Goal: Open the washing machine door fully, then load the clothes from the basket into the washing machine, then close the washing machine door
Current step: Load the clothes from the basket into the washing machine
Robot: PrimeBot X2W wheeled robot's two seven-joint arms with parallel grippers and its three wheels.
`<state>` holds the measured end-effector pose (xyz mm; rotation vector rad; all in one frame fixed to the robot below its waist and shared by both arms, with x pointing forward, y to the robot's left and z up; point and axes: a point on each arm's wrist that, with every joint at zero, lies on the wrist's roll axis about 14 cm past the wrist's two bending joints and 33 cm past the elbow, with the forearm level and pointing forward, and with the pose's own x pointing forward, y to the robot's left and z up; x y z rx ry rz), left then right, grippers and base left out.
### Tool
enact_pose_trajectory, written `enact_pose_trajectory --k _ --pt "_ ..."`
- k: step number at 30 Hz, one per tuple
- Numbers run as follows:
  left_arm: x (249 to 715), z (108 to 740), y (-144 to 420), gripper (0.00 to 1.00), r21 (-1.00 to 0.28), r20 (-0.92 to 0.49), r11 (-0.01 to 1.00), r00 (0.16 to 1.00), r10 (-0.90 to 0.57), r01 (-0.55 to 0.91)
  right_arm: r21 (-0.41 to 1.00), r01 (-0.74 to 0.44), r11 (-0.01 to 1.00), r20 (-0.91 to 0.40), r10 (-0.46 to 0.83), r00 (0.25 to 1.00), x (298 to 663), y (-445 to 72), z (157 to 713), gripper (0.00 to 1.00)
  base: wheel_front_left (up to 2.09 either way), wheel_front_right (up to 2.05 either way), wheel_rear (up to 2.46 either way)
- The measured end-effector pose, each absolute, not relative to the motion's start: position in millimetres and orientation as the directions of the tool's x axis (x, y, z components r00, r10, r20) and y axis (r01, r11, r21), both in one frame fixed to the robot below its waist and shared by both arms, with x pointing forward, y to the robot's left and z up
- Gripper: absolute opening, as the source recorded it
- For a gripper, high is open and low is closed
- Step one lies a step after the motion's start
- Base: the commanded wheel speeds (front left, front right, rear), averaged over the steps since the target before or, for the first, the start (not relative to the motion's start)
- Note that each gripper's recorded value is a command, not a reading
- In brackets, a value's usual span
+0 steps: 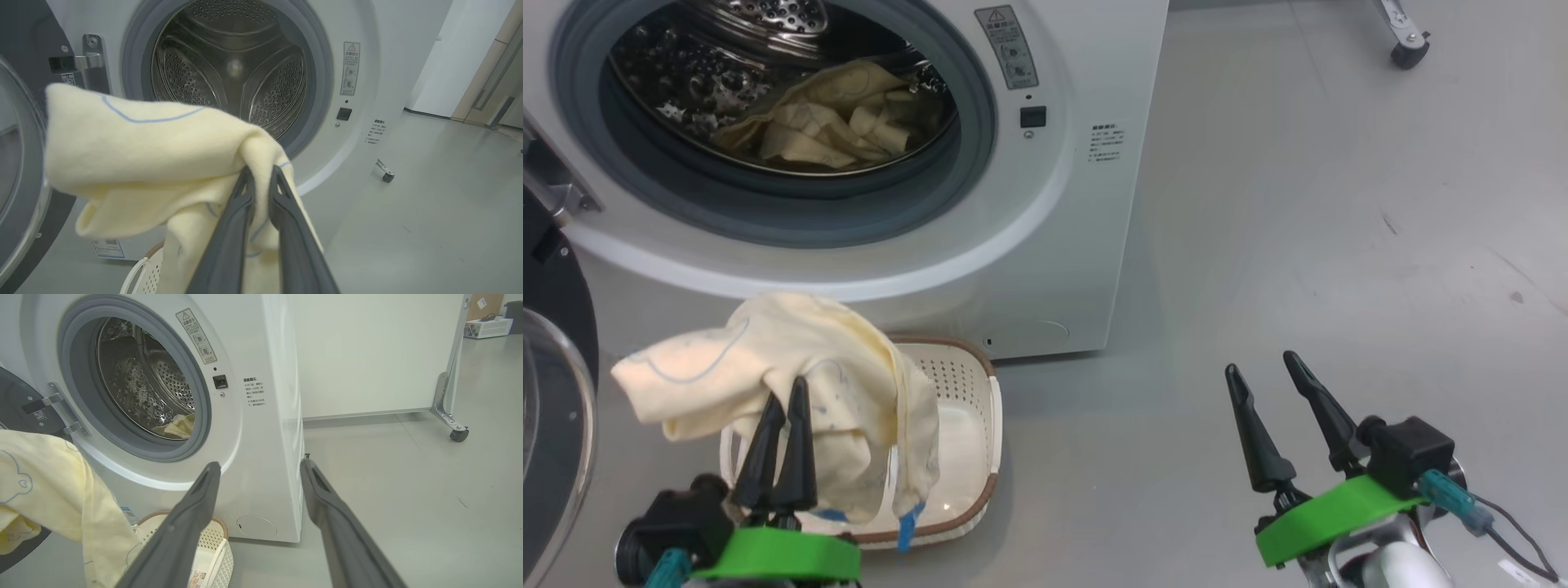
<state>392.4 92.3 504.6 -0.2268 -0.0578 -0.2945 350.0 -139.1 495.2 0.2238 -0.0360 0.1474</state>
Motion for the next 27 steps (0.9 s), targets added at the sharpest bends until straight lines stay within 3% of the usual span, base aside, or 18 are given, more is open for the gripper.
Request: enact_pose_trajectory --k 17,27 --pt "513.9 542.8 50.3 0.00 -0.084 0.164 0.900 0.897 -0.411 0.428 0.238 -0.145 0.960 0.029 0.142 0.989 382.9 -140.8 486.2 1.00 0.00 0.00 0.00" --pt "580.4 528.4 39.8 0.00 -0.061 0.084 0.908 0.908 -0.409 0.415 0.256 -0.148 0.955 -0.017 0.158 0.987 392.6 -136.0 469.5 1.00 0.00 0.00 0.00"
